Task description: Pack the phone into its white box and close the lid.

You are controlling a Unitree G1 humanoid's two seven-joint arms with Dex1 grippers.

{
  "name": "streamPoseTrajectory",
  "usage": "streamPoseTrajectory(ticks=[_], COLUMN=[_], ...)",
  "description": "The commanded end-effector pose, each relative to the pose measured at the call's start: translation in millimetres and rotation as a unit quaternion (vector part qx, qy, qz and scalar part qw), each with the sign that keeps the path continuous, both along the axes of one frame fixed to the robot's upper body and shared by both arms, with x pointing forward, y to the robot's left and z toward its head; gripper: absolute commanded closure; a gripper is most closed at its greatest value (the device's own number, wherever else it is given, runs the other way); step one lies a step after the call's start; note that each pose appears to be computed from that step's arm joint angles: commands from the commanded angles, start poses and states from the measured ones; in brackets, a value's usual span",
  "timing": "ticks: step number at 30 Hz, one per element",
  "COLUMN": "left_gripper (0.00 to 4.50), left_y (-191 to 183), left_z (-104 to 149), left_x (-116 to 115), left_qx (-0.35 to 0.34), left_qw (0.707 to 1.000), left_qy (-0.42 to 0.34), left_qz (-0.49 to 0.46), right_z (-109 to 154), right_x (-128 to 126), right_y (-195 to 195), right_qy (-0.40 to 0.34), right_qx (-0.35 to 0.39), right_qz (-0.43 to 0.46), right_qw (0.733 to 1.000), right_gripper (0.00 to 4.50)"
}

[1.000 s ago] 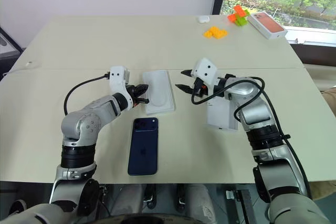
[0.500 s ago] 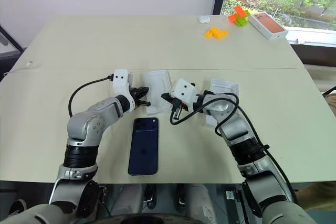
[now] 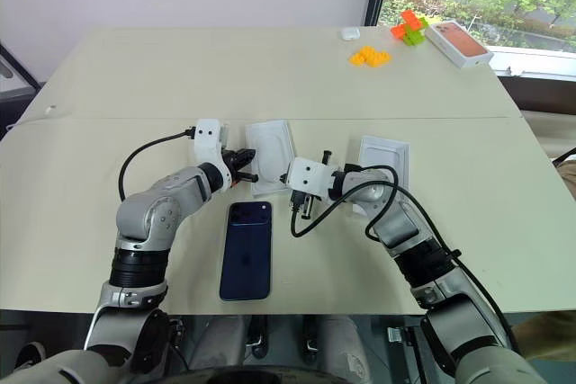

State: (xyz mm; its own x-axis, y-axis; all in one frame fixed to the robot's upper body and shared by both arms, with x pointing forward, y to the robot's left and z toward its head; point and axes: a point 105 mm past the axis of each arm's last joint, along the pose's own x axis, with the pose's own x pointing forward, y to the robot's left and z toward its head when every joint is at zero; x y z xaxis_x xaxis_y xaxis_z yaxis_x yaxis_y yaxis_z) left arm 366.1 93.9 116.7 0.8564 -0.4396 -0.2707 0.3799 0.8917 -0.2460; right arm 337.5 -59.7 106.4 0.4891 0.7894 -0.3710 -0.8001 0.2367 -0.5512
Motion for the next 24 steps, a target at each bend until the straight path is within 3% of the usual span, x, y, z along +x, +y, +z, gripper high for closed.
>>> streamPoseTrajectory(ticks=[1, 4, 10, 14, 19, 24], left_gripper=[4.50, 4.50, 4.50, 2.73, 0.06, 0.02], left_y=[-2.4, 4.8, 17.9, 25.6, 48.3, 78.1], left_z=[11.4, 37.3, 60.9, 67.8, 65.0, 65.3], left_x=[0.1, 3.7, 4.3, -0.3, -14.9, -28.2], left_qx=[-0.013, -0.025, -0.033, -0.034, -0.007, -0.003], left_qw=[1.000, 0.997, 0.994, 0.992, 0.991, 0.990], left_qy=[-0.022, -0.066, -0.097, -0.111, -0.114, -0.115], left_qz=[-0.011, -0.018, -0.036, -0.048, -0.076, -0.083], right_z=[26.9, 54.6, 83.4, 84.2, 82.1, 79.5], right_x=[5.6, 11.1, 13.9, 6.7, 8.4, 5.8], right_y=[-0.2, -1.5, -6.4, -8.5, -17.6, -22.7], right_qy=[-0.004, 0.018, 0.034, 0.049, 0.049, 0.045], right_qx=[0.055, 0.132, 0.183, 0.182, 0.172, 0.161], right_qz=[-0.009, -0.023, -0.019, 0.005, -0.002, -0.002], right_qw=[0.998, 0.991, 0.982, 0.982, 0.984, 0.986], right_gripper=[4.43, 4.43, 4.43, 2.67, 0.01, 0.00])
